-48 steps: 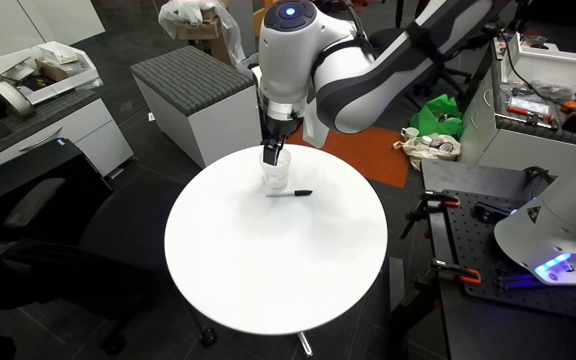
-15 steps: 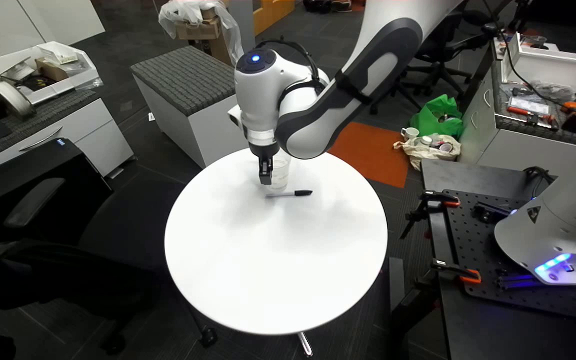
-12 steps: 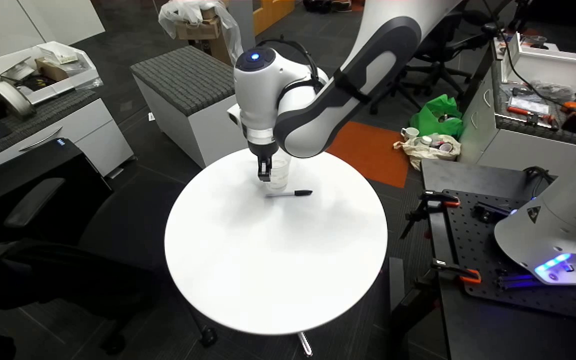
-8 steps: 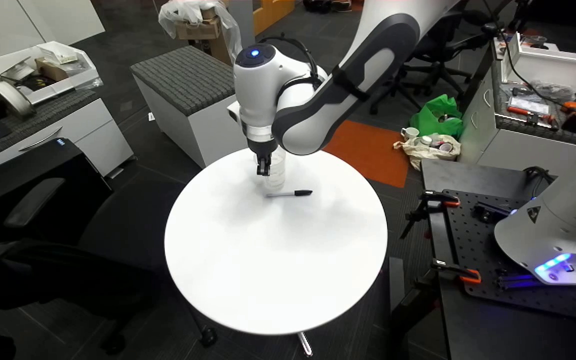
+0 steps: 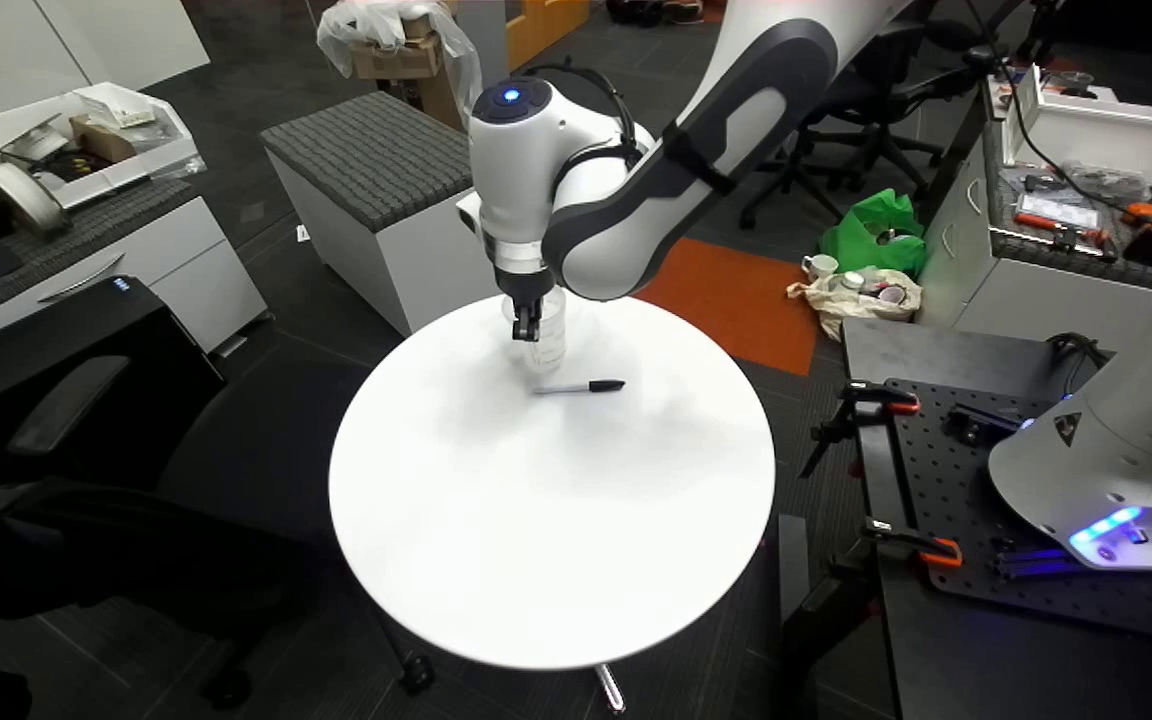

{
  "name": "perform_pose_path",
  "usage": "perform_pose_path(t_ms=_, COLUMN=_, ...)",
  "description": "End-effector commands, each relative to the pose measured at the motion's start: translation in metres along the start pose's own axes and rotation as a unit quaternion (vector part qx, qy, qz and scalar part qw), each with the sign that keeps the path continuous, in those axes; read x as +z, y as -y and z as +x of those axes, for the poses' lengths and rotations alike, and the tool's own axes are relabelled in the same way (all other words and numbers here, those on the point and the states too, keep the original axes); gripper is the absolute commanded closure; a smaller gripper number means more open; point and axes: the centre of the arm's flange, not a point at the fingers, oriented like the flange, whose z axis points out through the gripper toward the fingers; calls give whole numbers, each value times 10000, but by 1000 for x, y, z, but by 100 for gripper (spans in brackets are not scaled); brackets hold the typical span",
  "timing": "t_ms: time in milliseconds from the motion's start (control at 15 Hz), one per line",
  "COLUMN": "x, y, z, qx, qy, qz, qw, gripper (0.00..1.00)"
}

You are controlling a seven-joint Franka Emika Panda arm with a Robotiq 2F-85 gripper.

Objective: Take the pen out of the cup and put it on the table, move the cup to the left side of the table, then put the pen in the cup

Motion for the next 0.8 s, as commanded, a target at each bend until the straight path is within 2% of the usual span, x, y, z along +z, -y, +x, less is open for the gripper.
perform_pose_path(t_ms=0, x=-27, y=0, z=-1, qx=122, qy=-74, qz=-83, qw=9999, gripper=99)
perform_pose_path(t_ms=400, x=-74, y=9, z=1, qx=326, qy=-406, qz=-149, qw=9985, gripper=99)
perform_pose_path(t_ms=733, x=-112, y=38, z=-2, qx=651, qy=-608, qz=-207, qw=9958, gripper=99)
